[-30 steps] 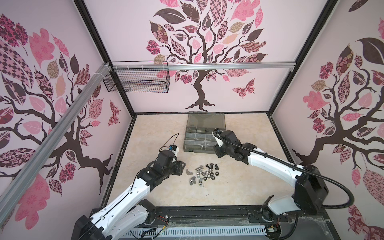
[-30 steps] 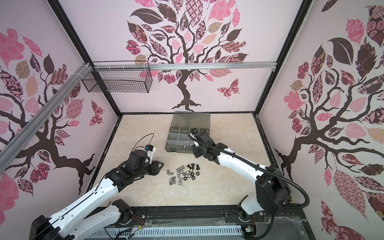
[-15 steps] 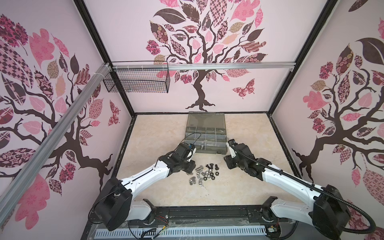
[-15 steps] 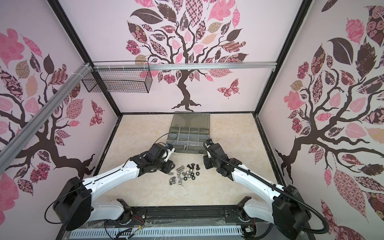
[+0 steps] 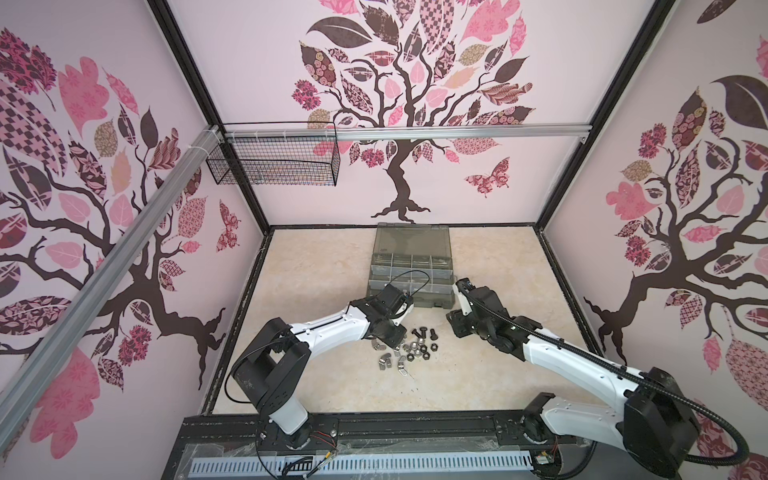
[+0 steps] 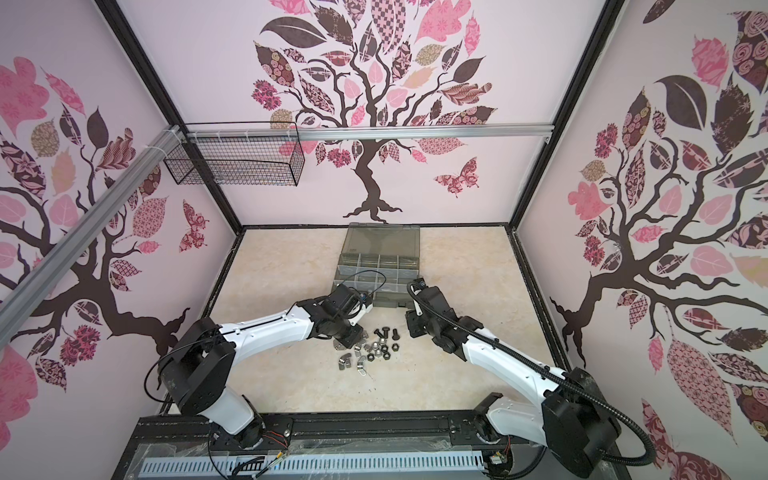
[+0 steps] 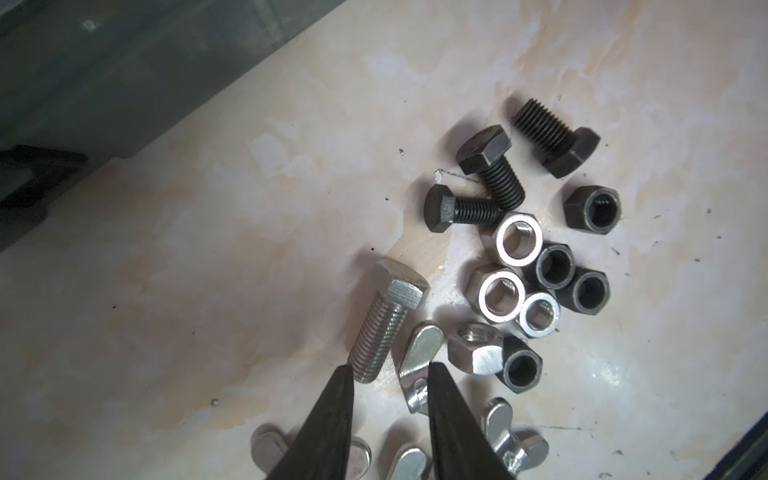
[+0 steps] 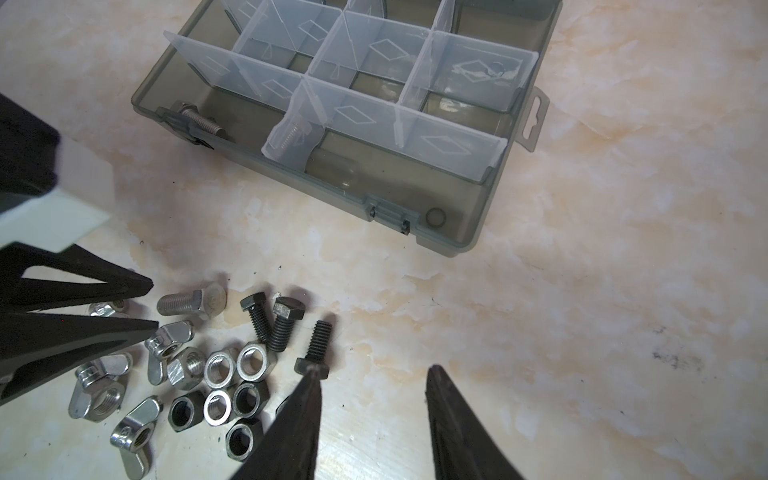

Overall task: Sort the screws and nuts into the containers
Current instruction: 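Withdraw the right gripper while the left gripper reaches to a silver bolt, then lower the left gripper and grasp the silver hex bolt, then carry the silver bolt into the organizer box and open the left gripper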

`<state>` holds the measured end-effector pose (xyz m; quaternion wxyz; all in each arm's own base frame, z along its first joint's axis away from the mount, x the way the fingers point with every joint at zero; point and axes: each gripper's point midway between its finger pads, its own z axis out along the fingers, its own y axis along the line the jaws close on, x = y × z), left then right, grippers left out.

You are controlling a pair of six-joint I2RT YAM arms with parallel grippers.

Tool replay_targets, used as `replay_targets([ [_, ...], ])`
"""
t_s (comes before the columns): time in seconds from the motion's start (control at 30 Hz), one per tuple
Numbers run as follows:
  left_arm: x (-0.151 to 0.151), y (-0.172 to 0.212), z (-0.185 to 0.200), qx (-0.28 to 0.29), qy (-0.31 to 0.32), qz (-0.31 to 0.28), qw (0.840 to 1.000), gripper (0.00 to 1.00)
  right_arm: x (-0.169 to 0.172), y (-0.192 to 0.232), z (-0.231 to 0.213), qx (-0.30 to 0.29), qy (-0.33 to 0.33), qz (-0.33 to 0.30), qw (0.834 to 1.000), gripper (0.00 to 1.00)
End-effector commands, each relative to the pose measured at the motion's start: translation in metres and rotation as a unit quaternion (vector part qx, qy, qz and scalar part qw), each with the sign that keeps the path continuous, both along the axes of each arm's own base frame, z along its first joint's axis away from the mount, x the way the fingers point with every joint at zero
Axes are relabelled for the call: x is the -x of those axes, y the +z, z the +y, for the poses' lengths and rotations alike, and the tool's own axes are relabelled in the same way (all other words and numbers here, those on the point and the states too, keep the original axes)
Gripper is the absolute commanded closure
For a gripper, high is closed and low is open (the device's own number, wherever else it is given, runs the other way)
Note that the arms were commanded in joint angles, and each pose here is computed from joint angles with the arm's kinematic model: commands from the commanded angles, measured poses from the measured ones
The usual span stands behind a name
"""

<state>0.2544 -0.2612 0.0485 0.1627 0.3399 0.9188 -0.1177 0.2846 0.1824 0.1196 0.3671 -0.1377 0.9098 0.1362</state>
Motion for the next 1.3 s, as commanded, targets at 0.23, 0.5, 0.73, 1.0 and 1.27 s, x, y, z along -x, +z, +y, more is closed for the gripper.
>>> replay_targets([
  [0.23,-0.016,-0.012,-0.004,-0.022,0.011,-0.004,1.000,0.68,-0.006,0.017,0.002,-0.008,0.003,-0.018,1.000,0.55],
  [0.5,-0.025,-0.023,0.003,-0.049,0.034,-0.015,0.998,0.72,-0.005,0.019,0.000,-0.004,0.003,-0.023,1.000,0.55],
  [0.73,-0.026,-0.028,0.002,-0.049,0.043,-0.011,0.998,0.85,-0.005,0.021,0.000,-0.004,0.006,-0.028,1.000,0.55],
  [1.0,-0.050,0.033,0.002,0.006,0.059,-0.062,0.996,0.92,-0.007,0.016,-0.002,0.012,0.011,-0.027,1.000,0.55],
  [1.27,-0.121,0.105,0.010,-0.004,0.011,-0.170,0.985,0.93,-0.013,0.025,-0.001,0.016,0.008,-0.036,0.999,0.55],
])
